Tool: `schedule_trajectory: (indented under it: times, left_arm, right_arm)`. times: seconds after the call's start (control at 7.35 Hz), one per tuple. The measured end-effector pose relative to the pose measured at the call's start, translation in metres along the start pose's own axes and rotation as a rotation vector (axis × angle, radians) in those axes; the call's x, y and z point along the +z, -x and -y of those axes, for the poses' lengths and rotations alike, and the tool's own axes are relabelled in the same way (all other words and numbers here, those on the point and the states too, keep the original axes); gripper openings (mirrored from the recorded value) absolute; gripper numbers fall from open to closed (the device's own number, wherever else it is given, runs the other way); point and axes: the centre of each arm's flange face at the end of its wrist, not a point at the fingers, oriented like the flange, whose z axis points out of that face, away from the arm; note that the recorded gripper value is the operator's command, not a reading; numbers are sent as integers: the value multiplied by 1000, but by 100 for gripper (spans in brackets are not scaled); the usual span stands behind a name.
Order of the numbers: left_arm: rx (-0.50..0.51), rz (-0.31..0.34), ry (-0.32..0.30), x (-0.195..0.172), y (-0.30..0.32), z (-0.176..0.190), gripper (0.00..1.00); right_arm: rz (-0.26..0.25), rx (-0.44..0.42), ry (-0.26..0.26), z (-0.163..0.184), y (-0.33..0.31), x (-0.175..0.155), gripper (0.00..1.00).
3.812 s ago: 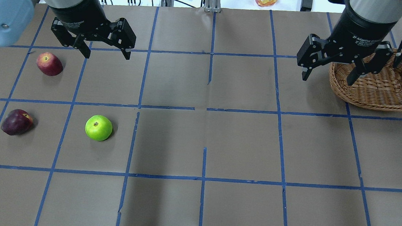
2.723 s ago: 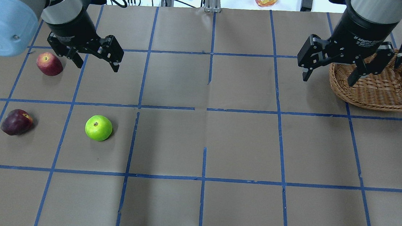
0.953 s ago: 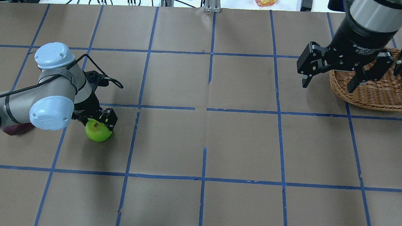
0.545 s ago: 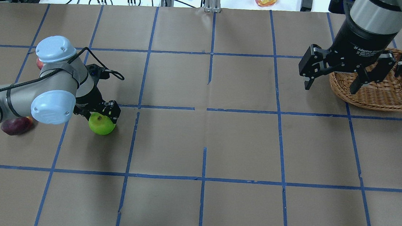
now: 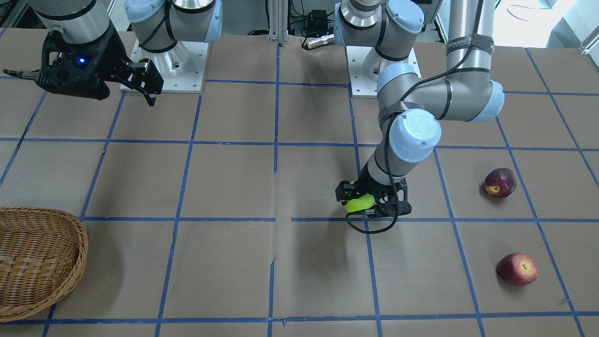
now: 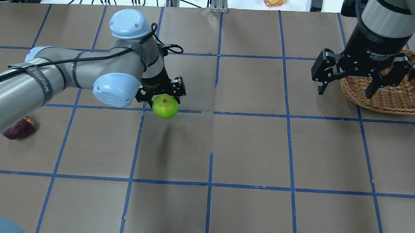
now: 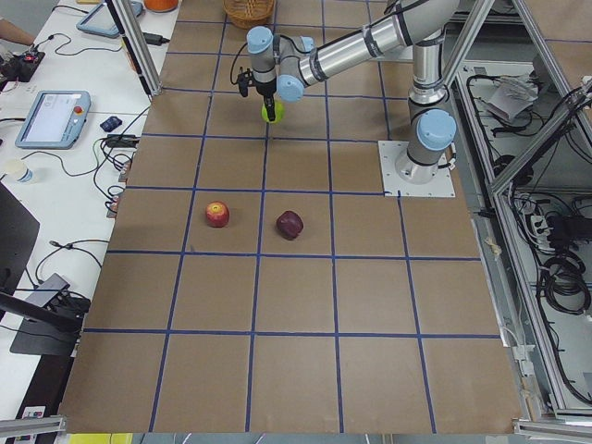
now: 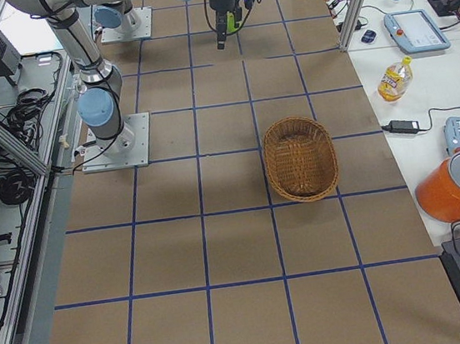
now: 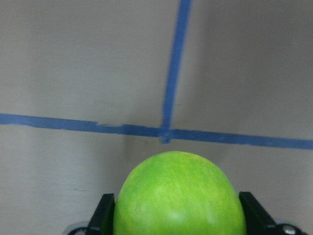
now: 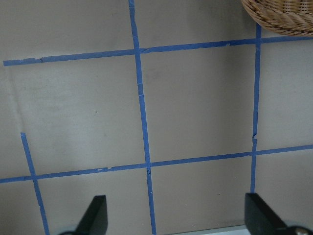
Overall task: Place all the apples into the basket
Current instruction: 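Carry the green apple to the table center and open the left gripper, then grasp the green apple with the right gripper while the left grasps the dark apple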
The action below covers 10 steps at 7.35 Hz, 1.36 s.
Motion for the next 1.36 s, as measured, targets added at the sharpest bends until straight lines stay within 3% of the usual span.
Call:
schedule_trajectory:
  times: [0.27, 0.41, 0.68, 0.82, 1.09, 1.36]
  left_arm:
    - [-38, -29, -44, 28, -74, -20, 10]
    - [-38, -41, -62, 45, -95, -28, 99]
    - [-20, -43, -75, 61, -108, -32, 100]
    - [-5, -51, -90, 51, -108, -29, 100]
    - [15, -37, -79, -7, -86, -2, 100]
    - [78, 16, 17, -80, -12, 31, 100]
  right_arm:
    - [4, 0, -35, 6, 1, -1, 100]
    - [5, 1, -43, 8, 1, 0, 100]
    - [3, 5, -35, 16, 2, 8, 100]
    - [3, 5, -31, 19, 2, 11, 100]
    - [6, 10, -55, 36, 6, 16, 100]
    - [62, 42, -39, 59, 26, 38, 100]
